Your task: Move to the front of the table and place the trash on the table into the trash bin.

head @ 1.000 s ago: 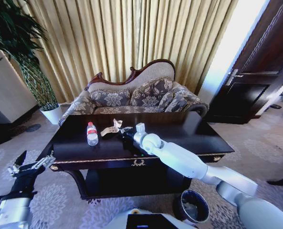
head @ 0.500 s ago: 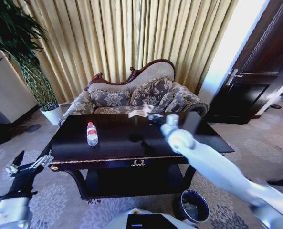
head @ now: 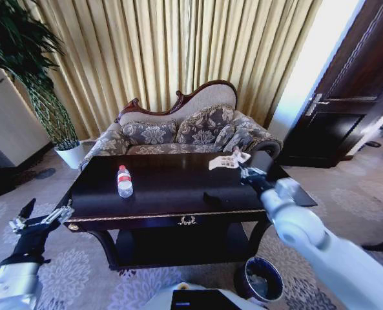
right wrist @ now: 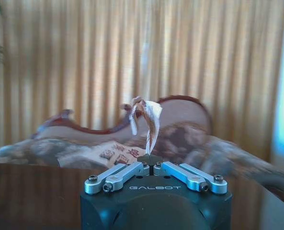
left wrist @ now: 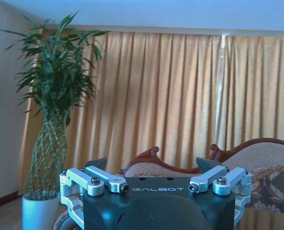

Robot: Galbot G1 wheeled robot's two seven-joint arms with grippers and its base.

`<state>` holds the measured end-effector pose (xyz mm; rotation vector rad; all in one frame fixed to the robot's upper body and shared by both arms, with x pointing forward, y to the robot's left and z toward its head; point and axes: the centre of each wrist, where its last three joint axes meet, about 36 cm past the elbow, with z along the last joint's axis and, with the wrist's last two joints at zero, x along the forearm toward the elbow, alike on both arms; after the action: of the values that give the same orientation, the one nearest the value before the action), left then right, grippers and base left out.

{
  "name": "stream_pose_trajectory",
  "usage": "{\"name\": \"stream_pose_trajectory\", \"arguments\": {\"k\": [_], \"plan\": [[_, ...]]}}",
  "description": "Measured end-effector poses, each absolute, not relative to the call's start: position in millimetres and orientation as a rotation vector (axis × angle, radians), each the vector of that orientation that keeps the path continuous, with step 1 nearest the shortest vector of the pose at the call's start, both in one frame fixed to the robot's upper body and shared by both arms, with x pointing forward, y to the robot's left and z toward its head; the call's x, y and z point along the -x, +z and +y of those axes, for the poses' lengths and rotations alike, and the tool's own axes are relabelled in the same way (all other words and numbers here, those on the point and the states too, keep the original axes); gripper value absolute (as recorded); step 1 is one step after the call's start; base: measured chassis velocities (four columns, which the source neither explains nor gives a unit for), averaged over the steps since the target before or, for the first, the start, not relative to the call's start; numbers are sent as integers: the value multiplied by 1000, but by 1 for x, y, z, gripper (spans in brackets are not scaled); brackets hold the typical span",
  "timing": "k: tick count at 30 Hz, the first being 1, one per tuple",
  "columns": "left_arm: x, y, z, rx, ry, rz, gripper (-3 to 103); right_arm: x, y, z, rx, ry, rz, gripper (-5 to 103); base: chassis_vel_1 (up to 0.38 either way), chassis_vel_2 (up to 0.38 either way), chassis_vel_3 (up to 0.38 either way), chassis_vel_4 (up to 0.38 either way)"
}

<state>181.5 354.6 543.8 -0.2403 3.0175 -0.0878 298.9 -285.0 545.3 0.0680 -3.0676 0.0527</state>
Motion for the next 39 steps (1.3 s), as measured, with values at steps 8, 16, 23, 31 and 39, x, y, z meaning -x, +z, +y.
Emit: {"name": "stream_pose_trajectory", "arguments": {"k": [8,16,23,31,39], "plan": [[-187,533,365,183,-101,3040,100,-266,536,-283,39,1,-3089,0,0,0,0,0],[-192,526,370,90,-104,3065,100,-265,534,-279,43,-24,-3090,0,0,0,0,0],[-195,523,373,-5,-123,3069,100,-265,535,-276,-34,-53,-3080,0,29,-21,-28,28],[-194,522,375,2,-123,3073,100,-271,531,-277,-76,-69,-3077,0,153,-167,-167,164],[-192,522,372,14,-124,3071,100,-278,514,-284,-39,-40,-3066,0,248,-257,-246,256]]}}
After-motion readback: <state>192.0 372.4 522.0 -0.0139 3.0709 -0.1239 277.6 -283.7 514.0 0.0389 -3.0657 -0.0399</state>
